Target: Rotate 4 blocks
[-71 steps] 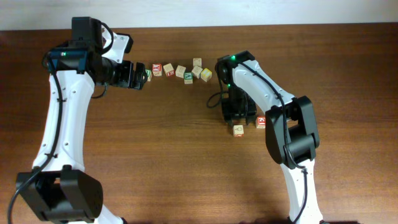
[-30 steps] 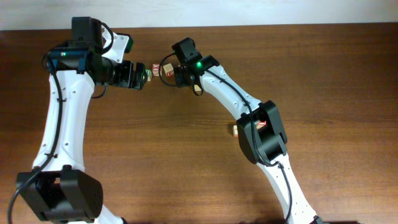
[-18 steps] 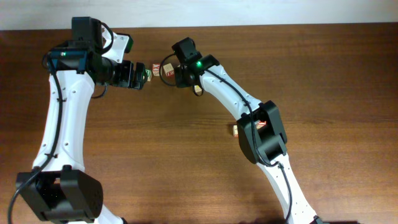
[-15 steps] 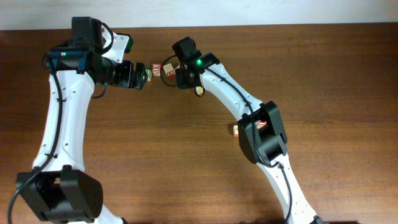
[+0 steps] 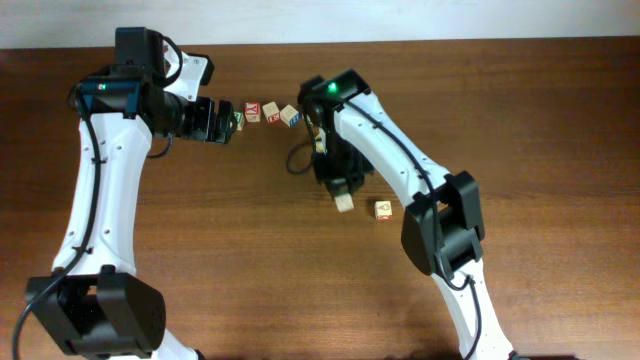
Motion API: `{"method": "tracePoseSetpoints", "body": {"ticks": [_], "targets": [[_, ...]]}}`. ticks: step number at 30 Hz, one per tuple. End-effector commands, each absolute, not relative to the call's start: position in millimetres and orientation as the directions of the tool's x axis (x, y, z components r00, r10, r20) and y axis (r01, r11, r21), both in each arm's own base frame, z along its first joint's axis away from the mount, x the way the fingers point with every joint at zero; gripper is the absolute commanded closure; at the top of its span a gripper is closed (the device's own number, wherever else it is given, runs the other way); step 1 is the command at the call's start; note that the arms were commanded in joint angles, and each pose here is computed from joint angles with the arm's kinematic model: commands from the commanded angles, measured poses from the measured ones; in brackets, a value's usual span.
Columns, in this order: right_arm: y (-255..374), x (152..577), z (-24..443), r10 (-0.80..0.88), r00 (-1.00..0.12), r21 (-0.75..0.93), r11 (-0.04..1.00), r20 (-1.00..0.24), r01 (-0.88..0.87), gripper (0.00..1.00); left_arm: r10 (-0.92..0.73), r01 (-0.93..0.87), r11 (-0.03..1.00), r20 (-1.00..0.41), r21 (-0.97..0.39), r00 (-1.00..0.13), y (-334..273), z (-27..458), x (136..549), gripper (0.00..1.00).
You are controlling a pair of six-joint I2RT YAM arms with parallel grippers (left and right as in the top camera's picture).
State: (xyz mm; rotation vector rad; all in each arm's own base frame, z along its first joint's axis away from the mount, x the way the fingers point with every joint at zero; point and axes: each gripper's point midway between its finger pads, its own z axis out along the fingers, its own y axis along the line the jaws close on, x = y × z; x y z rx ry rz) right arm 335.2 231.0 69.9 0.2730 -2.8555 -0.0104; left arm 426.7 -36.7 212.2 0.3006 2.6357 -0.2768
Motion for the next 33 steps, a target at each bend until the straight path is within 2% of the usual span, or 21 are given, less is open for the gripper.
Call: {"method": "tracePoseSetpoints", "body": {"ticks": [1, 4, 5, 7, 10, 13, 14, 15, 17, 18, 19, 22, 24, 28, 30, 33], "targets": [[215.9, 314.8, 48.4, -0.155, -0.92, -0.013, 0.985, 0.36, -0.171, 0.78, 0.171, 0.272, 0.951, -0.482, -0.146, -0.859, -38.5, 214.6, 429.2, 0.01], [211.5, 307.9, 43.2, -0.149, -0.909, -0.026, 0.985, 0.388, -0.172, 0.75, 0.171, 0.271, 0.951, -0.482, -0.146, -0.859, -38.5, 214.6, 429.2, 0.01], [211.6, 308.1, 43.1, -0.149, -0.91, -0.026, 0.985, 0.387, -0.173, 0.66, 0.171, 0.271, 0.951, -0.482, -0.146, -0.859, -38.5, 214.6, 429.2, 0.01], [209.1, 312.3, 42.1, -0.144, -0.915, -0.026, 0.986, 0.377, -0.166, 0.57, 0.171, 0.272, 0.951, -0.482, -0.146, -0.859, -38.5, 214.6, 429.2, 0.01], [206.7, 333.2, 40.5, -0.138, -0.939, 0.001, 0.989, 0.316, -0.145, 0.56, 0.171, 0.272, 0.951, -0.482, -0.146, -0.859, -38.5, 214.6, 429.2, 0.01], [212.7, 379.5, 58.0, -0.159, -0.975, 0.082, 0.986, 0.156, -0.147, 0.56, 0.171, 0.272, 0.951, -0.482, -0.146, -0.859, -38.5, 214.5, 429.2, 0.01], [219.9, 400.8, 68.5, -0.162, -0.984, 0.123, 0.981, 0.071, -0.153, 0.56, 0.171, 0.271, 0.951, -0.482, -0.146, -0.859, -38.5, 214.6, 429.2, 0.01], [235.0, 431.4, 84.7, -0.177, -0.982, 0.179, 0.966, -0.068, -0.186, 0.56, 0.171, 0.272, 0.951, -0.482, -0.146, -0.859, -38.5, 214.6, 429.2, 0.01], [259.0, 472.6, 104.0, -0.167, -0.95, 0.229, 0.946, -0.262, -0.23, 0.49, 0.171, 0.272, 0.951, -0.482, -0.146, -0.859, -38.5, 214.6, 429.2, 0.01], [278.8, 492.1, 114.9, -0.159, -0.918, 0.275, 0.923, -0.362, -0.269, 0.41, 0.171, 0.272, 0.951, -0.482, -0.146, -0.859, -38.5, 214.6, 429.2, 0.01], [289.1, 503.4, 121.4, -0.138, -0.899, 0.298, 0.913, -0.415, -0.278, 0.4, 0.171, 0.272, 0.951, -0.482, -0.146, -0.859, -38.5, 214.6, 429.2, 0.01], [302.6, 521.9, 133.7, -0.126, -0.852, 0.308, 0.897, -0.508, -0.316, 0.39, 0.171, 0.272, 0.951, -0.482, -0.146, -0.859, -38.5, 214.6, 429.2, 0.01], [308.1, 530.3, 130.6, -0.191, -0.808, 0.265, 0.881, -0.558, -0.391, 0.38, 0.171, 0.271, 0.951, -0.482, -0.146, -0.859, -38.5, 214.6, 429.2, 0.01], [337.1, 534.0, 82.1, -0.394, -0.703, 0.087, 0.835, -0.592, -0.543, 0.36, 0.171, 0.272, 0.951, -0.482, -0.146, -0.859, -38.5, 214.6, 429.2, 0.01], [347.4, 542.6, 63.6, -0.435, -0.657, 0.008, 0.83, -0.616, -0.557, 0.35, 0.171, 0.272, 0.951, -0.482, -0.146, -0.859, -38.5, 214.6, 429.3, 0.01], [356.1, 552.5, 44.3, -0.437, -0.63, -0.003, 0.823, -0.642, -0.567, 0.35, 0.171, 0.272, 0.951, -0.482, -0.146, -0.859, -38.5, 214.6, 429.2, 0.01]]}}
